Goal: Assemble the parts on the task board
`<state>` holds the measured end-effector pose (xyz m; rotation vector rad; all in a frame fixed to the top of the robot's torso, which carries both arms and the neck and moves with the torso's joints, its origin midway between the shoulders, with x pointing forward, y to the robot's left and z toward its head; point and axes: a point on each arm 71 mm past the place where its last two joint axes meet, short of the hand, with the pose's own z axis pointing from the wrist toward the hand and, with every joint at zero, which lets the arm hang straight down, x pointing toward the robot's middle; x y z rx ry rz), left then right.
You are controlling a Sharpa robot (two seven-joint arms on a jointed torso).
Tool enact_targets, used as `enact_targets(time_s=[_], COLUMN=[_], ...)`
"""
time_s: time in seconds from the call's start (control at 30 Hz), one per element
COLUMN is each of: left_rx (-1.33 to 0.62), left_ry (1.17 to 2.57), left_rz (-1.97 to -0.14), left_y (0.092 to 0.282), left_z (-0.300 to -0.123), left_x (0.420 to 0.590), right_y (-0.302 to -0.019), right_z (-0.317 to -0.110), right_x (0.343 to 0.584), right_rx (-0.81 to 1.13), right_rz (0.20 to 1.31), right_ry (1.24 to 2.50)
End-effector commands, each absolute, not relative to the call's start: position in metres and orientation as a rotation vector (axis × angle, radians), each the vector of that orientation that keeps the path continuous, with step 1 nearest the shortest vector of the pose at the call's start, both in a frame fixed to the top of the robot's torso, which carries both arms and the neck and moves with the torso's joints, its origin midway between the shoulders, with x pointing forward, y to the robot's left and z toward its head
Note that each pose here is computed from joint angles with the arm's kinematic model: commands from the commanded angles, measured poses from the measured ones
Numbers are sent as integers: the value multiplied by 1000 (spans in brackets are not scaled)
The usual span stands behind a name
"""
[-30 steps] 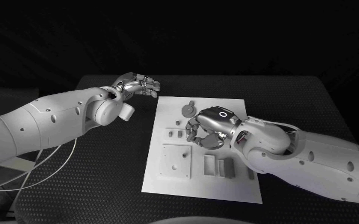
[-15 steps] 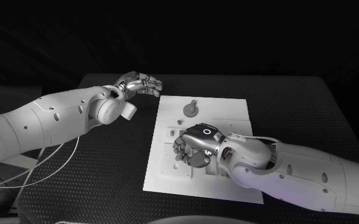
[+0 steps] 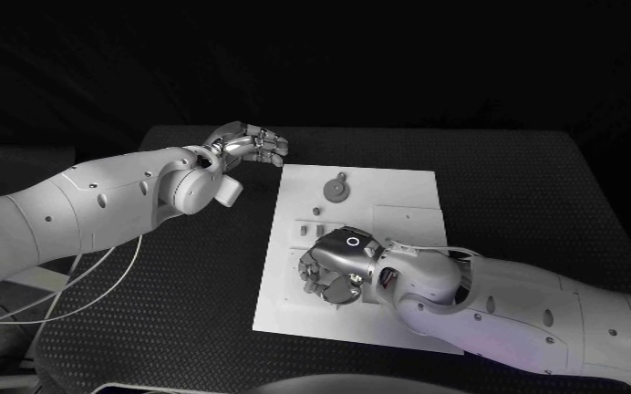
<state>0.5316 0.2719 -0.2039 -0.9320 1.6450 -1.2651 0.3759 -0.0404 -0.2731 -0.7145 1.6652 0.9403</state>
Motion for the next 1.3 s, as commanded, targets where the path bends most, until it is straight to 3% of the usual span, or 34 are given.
enact_targets(time_s=[0.03, 1.3], left_rx=[-927, -927], left_ry=[1645, 1650], left_rz=[-1290, -1292], left_y=[270, 270], left_z=[-203, -203], left_x=[531, 531], right_y=[-39, -36], right_z=[-275, -281], right_x=[375, 375], right_rx=[-759, -814], right_rz=[923, 856], right_ry=[1664, 1655])
